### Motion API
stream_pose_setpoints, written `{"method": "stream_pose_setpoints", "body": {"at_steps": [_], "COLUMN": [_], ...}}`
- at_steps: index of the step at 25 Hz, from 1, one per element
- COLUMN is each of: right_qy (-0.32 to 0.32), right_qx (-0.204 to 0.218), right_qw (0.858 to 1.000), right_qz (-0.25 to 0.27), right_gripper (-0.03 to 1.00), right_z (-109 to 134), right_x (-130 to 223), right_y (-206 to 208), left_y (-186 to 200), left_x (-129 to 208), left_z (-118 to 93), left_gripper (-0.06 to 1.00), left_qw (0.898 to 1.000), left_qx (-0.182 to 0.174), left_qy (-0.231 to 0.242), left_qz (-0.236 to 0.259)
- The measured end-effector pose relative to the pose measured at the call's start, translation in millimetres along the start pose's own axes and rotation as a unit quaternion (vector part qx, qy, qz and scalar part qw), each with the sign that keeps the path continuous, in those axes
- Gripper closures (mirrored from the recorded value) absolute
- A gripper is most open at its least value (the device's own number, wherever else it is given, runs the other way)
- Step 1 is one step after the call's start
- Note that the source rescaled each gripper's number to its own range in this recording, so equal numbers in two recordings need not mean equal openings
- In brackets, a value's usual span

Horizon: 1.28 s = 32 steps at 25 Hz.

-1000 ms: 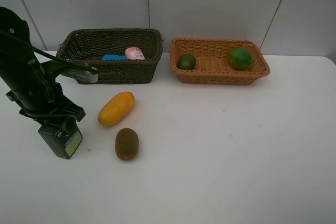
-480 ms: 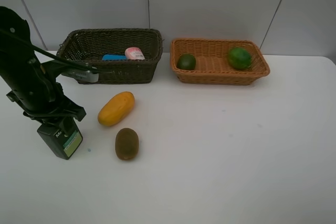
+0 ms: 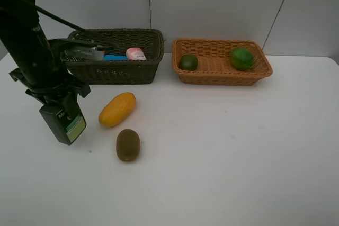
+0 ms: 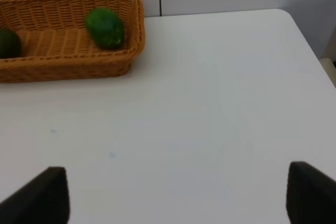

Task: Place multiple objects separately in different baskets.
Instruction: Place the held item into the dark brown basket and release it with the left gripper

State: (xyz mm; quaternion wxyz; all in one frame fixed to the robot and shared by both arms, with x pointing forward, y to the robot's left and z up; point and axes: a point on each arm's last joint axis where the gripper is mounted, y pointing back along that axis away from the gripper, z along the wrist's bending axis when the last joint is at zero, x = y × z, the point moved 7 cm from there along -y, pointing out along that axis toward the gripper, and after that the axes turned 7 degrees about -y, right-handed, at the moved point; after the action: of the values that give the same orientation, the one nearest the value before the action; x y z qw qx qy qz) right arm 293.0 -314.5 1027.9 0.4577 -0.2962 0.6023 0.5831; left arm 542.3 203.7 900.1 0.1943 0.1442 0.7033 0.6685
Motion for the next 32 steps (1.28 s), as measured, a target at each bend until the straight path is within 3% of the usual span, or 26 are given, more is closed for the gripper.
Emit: {"method": "stream_pose_setpoints", "body": {"at_steps": [8,15,20,26,32], "right_qy": [0.0,0.0,0.0,0.0,0.0], "right_qx": [0.0,0.0,0.0,0.0,0.0], "right_qw": [1.0,1.0,1.0,1.0,1.0], "right_qz": [0.0,0.0,0.0,0.0,0.0], "right_gripper": [-0.03,-0.03,-0.03,-0.03,-0.03], "right_z": [0,0,0,0,0], "right_x": [0,0,0,0,0], "right_y": [0,0,0,0,0], "left_y": [44,49,53,65,70], "left_x": [-22,-30,-57,-90,-116], "left_z": [1,4,10,19,38], "left_gripper": [0.91,0.91,0.91,0.91,0.91], "left_qw": [1.0,1.0,0.994,0.976,0.965], "left_qx": [0.001,-0.006,-0.026,-0.049,-0.064], "left_qy": [-0.005,-0.007,-0.007,-0.004,0.01], "left_qz": [-0.006,-0.024,-0.108,-0.214,-0.256]}}
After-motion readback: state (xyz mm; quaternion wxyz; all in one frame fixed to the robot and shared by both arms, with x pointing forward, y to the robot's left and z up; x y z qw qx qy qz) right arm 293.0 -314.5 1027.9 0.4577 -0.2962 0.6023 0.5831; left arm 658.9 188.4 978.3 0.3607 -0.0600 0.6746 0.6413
